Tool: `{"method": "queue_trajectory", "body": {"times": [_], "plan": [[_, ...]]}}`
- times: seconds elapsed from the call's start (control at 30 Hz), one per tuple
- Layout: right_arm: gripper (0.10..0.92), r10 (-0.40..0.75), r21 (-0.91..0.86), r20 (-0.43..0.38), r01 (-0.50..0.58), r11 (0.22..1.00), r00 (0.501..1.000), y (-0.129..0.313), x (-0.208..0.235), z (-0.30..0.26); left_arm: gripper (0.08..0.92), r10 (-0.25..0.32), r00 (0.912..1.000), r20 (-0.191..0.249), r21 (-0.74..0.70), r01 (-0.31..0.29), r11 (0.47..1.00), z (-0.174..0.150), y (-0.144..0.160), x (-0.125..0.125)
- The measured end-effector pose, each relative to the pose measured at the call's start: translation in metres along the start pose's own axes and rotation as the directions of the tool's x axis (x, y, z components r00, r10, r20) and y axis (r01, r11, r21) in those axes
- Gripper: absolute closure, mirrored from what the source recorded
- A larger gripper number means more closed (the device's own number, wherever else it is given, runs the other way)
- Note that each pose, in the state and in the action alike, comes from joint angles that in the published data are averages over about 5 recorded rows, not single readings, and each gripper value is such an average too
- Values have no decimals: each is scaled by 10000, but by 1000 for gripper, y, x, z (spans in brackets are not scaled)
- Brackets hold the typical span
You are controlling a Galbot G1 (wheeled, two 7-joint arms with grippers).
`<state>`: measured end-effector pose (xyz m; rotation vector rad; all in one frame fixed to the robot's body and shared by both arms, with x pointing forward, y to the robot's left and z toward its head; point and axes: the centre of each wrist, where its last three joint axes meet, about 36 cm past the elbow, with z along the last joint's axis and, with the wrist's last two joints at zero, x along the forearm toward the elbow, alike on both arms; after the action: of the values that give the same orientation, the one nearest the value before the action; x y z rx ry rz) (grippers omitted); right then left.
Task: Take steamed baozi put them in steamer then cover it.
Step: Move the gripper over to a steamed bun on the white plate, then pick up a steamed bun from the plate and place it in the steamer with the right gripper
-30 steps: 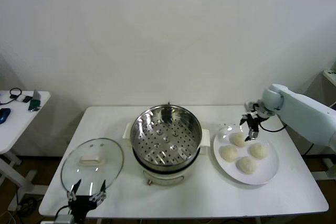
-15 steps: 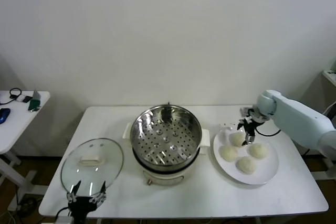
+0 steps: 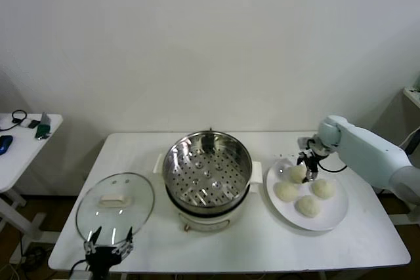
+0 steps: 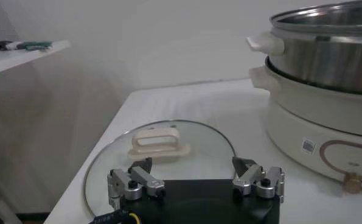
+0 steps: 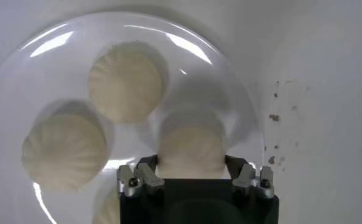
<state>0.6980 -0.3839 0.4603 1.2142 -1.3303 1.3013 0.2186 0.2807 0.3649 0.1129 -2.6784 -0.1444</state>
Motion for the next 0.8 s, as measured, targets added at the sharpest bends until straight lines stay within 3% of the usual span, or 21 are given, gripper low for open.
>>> {"method": "queue_trajectory", "body": {"times": [0.27, 0.5, 0.67, 0.8], "plan": [[335, 190, 556, 197, -201, 9983, 9996, -6, 25, -5, 177, -24, 10000, 35, 4, 24, 10000, -1, 1, -1], [335, 763, 2312, 723, -912, 9686, 9945, -26, 105, -47, 177, -28, 9999, 99, -83, 29, 10000, -3, 3, 0], [335, 1190, 4195, 1366, -1662, 8924, 9835, -38, 187, -105, 177, -9, 9999, 166, -120, 11, 9999, -7, 3, -1], [335, 1236, 5818, 1811, -2076, 7864, 9757, -35, 235, -161, 177, 19, 9998, 205, -123, -16, 9999, -8, 3, -1]]}}
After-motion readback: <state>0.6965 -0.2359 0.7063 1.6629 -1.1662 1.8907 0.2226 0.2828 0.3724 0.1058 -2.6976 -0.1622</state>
